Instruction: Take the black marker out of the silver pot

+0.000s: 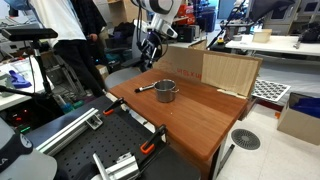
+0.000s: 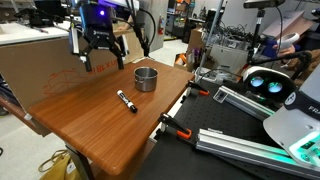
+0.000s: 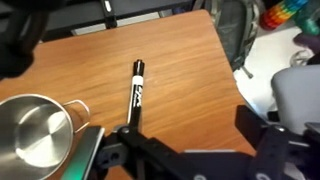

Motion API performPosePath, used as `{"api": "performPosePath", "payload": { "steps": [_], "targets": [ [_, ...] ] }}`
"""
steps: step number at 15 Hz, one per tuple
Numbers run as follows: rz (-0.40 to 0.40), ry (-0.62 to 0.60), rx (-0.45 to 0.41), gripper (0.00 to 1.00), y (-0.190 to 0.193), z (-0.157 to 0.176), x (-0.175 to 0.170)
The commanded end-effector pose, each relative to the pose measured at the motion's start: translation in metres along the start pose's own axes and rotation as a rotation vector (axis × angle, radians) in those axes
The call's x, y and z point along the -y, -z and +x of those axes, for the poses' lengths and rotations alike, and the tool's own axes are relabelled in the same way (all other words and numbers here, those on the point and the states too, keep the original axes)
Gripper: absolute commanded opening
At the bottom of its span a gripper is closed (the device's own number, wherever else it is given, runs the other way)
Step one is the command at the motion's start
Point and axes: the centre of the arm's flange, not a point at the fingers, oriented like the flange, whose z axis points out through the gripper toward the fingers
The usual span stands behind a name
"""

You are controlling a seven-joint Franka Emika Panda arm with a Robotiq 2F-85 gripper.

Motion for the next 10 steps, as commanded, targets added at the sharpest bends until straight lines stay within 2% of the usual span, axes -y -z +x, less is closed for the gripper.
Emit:
{"api": "performPosePath", "payload": {
  "steps": [1, 2, 5, 10],
  "targets": [
    [0.046, 0.107, -0.148, 1.0, 0.02, -0.061, -0.013],
    [0.013, 0.055, -0.072, 1.0, 0.02, -0.025, 0.0],
    [0.017, 0.083, -0.127, 1.0, 0.028, -0.048, -0.007],
    [0.016, 0.086, -0.133, 1.0, 0.022, -0.048, -0.009]
  ]
}}
